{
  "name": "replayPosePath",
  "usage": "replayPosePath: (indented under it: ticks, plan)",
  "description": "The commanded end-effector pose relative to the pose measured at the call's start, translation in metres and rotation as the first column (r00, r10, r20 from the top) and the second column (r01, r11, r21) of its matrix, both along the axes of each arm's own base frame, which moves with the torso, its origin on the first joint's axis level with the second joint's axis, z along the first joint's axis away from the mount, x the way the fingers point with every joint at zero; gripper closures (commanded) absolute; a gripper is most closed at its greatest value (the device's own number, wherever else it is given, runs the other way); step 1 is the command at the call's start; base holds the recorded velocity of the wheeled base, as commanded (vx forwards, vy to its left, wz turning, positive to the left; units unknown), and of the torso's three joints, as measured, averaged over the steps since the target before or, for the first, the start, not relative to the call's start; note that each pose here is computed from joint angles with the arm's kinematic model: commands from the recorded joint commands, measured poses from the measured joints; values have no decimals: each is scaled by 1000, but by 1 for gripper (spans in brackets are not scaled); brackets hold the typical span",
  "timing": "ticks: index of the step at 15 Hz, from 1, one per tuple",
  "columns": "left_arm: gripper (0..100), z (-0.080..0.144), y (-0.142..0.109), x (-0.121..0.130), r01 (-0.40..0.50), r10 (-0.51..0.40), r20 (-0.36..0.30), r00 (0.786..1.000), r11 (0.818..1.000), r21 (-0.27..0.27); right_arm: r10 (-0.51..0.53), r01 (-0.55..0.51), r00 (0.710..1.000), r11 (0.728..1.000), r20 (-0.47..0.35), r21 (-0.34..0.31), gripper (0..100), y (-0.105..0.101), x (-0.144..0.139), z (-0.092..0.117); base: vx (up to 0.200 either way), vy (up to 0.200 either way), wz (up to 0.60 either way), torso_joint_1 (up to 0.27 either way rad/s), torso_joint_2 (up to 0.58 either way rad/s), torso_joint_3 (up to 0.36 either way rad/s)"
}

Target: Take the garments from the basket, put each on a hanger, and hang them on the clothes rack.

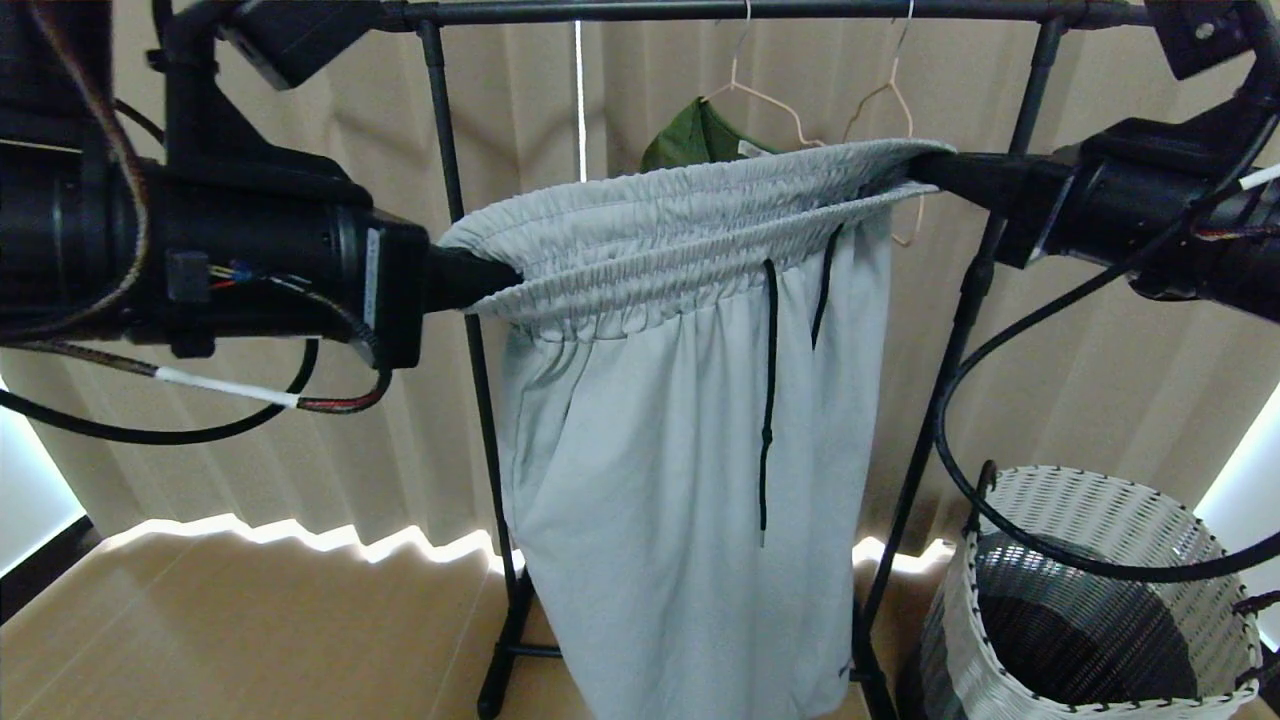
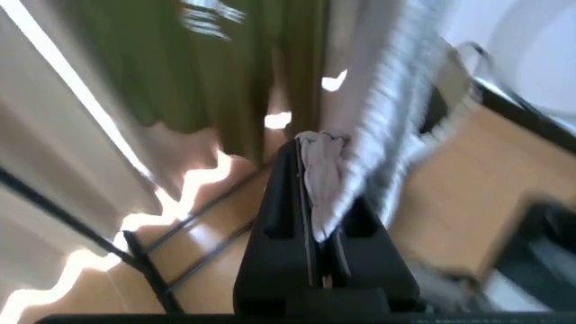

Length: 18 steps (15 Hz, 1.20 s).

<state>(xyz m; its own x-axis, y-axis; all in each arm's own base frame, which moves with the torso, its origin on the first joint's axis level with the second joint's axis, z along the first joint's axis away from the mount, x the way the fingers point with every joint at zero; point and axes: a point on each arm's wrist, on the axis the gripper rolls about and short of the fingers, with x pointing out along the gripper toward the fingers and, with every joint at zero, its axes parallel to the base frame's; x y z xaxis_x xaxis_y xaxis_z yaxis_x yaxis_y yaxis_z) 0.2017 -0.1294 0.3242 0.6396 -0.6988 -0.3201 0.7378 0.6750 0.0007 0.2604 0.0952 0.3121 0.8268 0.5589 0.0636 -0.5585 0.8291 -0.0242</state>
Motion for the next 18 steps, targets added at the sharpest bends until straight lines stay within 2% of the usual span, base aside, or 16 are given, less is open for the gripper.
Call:
replayPosePath:
  ticks: [1, 3, 9, 10, 12, 13, 14, 16, 18]
  plan:
    - [100, 6, 9, -22, 26, -25, 32, 999, 1000, -13, 30, -29, 1000, 1000, -8, 6, 100, 15, 16, -1, 0, 0, 0, 0, 0, 0]
    - [100, 5, 0, -31, 82, -81, 32, 996, 997, -15, 51, -51, 998, 998, -20, 27, 100, 23, 21, -1, 0, 0, 0, 0, 0, 0]
    - [100, 6, 0, -27, 68, -67, 40, 997, 998, -15, 44, -43, 999, 999, -19, 28, 100, 24, 22, -1, 0, 0, 0, 0, 0, 0]
    - [100, 9, 0, -3, 5, -3, 70, 998, 1000, -29, 4, -4, 1000, 999, 1, 37, 100, 21, 19, 5, 0, 0, 0, 0, 0, 0]
    - [100, 19, 1, 35, -121, 127, 137, 982, 991, -56, -44, 43, 999, 998, 29, 47, 100, 10, 12, 16, 0, 0, 0, 0, 0, 0]
    - [100, 18, 0, 43, -143, 149, 143, 978, 988, -54, -50, 49, 998, 998, 33, 49, 100, 7, 10, 19, 0, 0, 0, 0, 0, 0]
    - [100, 18, -2, 58, -201, 208, 155, 966, 978, -59, -92, 90, 995, 995, 36, 49, 100, -7, 4, 23, 0, 0, 0, 0, 0, 0]
    - [100, 11, -6, 64, -206, 214, 165, 963, 976, -64, -122, 121, 992, 992, 12, 39, 100, -19, -7, 24, 0, 0, 0, 0, 0, 0]
    - [100, -1, -8, 65, -203, 209, 155, 966, 978, -52, -119, 120, 992, 993, -44, 15, 100, -22, -19, 9, 0, 0, 0, 0, 0, 0]
